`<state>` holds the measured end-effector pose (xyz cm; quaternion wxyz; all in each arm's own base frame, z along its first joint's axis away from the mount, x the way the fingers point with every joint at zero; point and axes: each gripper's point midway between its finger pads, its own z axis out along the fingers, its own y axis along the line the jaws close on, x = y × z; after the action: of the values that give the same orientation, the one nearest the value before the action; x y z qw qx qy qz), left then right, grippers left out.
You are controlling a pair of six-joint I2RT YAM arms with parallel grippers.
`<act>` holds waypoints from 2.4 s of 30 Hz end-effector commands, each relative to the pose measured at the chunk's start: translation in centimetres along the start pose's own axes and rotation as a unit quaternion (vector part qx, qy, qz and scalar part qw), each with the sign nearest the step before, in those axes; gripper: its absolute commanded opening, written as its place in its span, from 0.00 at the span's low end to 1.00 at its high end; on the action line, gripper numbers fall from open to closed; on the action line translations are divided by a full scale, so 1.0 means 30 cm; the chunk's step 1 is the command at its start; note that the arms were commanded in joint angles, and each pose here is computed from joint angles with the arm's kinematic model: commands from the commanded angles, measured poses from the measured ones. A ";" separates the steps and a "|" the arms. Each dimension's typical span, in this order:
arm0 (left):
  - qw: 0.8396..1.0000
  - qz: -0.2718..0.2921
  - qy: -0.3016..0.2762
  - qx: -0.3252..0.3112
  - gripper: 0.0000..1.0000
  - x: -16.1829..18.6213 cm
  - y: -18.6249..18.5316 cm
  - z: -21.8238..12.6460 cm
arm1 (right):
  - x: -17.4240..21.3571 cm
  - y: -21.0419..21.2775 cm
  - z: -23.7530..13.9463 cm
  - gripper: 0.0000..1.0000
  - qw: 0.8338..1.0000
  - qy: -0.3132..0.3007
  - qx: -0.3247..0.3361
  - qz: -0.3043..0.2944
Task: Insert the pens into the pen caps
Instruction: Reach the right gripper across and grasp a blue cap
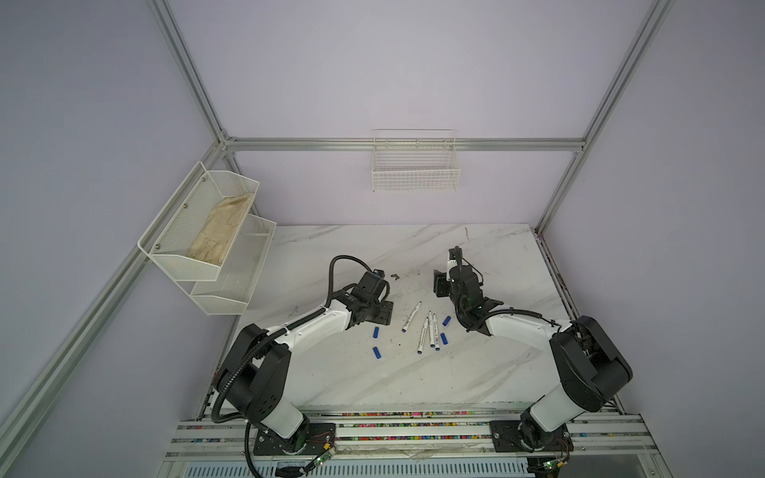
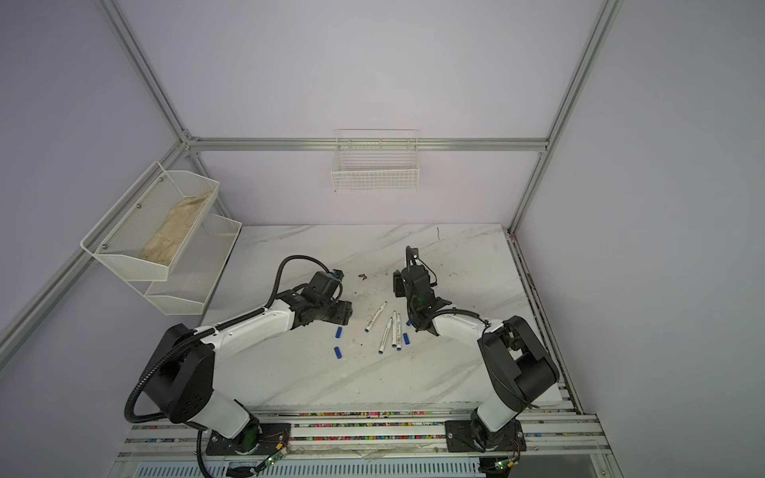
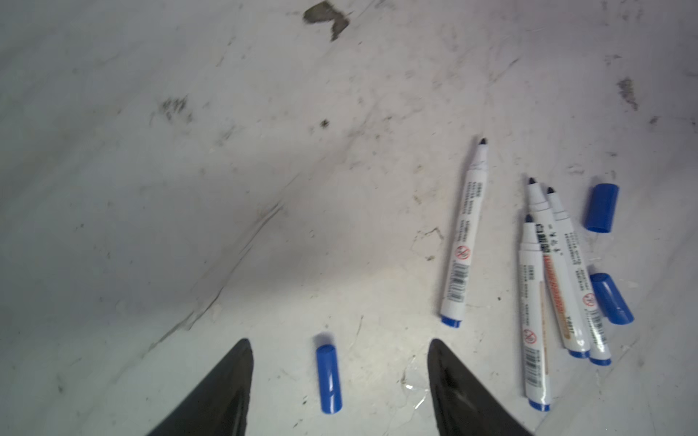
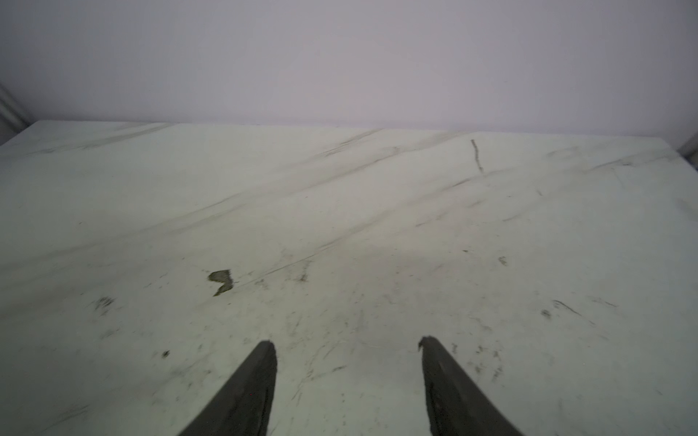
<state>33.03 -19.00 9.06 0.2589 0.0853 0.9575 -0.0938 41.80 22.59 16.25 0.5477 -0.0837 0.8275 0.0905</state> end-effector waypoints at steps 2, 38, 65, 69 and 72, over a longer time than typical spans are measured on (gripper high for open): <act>0.997 -0.063 0.037 0.027 0.72 0.137 0.053 -0.030 | 0.079 0.263 -0.018 0.63 0.986 0.052 -0.129 -0.088; 0.960 -0.216 0.011 -0.177 0.82 0.149 0.355 -0.028 | 0.529 0.678 -0.044 0.64 0.909 0.244 -0.204 -0.269; 0.967 -0.203 0.011 -0.152 0.80 0.112 0.320 -0.012 | 0.610 0.502 -0.042 0.39 0.891 0.371 -0.171 -0.201; 0.971 -0.188 0.007 -0.150 0.80 0.095 0.306 -0.015 | 0.619 0.482 -0.030 0.38 0.885 0.391 -0.155 -0.199; 0.972 -0.183 0.003 -0.148 0.80 0.087 0.294 -0.018 | 0.638 0.463 -0.025 0.37 0.880 0.408 -0.137 -0.202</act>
<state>29.38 -8.33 3.78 0.1979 -0.1416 0.9695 0.0294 32.13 37.85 2.92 0.2243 -0.3561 0.9022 0.0941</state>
